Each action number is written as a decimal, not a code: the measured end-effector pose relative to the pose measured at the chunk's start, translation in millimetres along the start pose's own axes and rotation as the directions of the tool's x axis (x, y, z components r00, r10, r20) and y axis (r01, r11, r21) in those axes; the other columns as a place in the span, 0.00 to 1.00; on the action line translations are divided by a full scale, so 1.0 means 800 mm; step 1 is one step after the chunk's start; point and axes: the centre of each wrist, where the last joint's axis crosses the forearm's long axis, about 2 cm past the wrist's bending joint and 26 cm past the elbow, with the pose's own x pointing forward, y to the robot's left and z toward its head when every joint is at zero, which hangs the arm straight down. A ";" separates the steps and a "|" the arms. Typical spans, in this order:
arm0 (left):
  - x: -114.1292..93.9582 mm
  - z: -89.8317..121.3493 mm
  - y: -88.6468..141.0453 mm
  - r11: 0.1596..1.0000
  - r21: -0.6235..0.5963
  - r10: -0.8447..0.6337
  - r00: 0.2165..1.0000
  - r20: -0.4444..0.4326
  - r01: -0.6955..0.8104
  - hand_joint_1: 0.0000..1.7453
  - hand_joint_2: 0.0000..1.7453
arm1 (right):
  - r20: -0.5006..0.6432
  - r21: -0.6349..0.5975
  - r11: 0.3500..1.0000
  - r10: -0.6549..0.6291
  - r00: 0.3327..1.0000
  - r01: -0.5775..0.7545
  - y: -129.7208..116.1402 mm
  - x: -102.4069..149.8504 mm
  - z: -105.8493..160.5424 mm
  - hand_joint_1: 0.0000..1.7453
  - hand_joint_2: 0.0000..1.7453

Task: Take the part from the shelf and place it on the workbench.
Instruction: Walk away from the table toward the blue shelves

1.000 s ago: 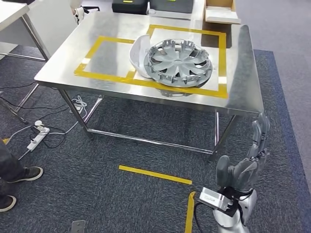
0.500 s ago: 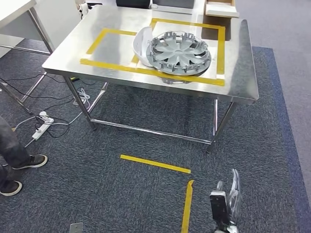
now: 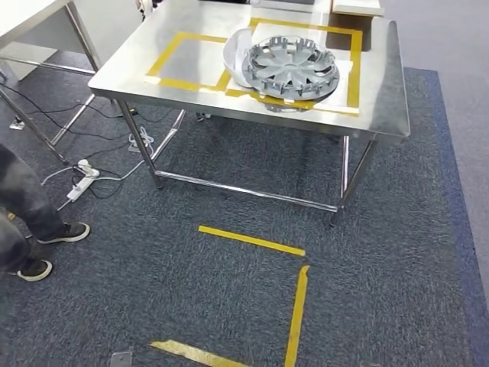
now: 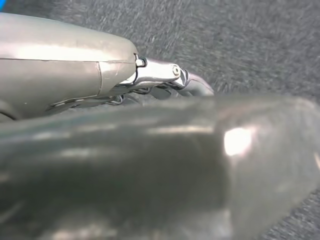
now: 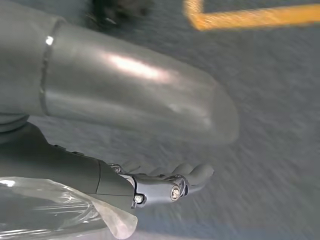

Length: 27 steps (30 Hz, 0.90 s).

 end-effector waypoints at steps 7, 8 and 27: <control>-0.002 0.000 0.002 1.000 -0.001 -0.018 1.000 -0.003 0.018 0.00 0.00 | -0.095 0.099 0.992 0.085 0.992 -0.076 0.000 -0.017 0.008 0.00 0.00; -0.001 0.000 0.002 1.000 -0.002 -0.020 1.000 -0.003 0.020 0.00 0.00 | -0.094 0.113 0.990 0.099 0.991 -0.088 0.001 -0.018 0.009 0.00 0.00; 0.002 0.000 -0.002 0.999 -0.023 -0.047 0.999 -0.025 0.046 0.00 0.00 | -0.060 0.223 0.953 0.225 0.972 -0.207 0.002 -0.016 0.008 0.00 0.00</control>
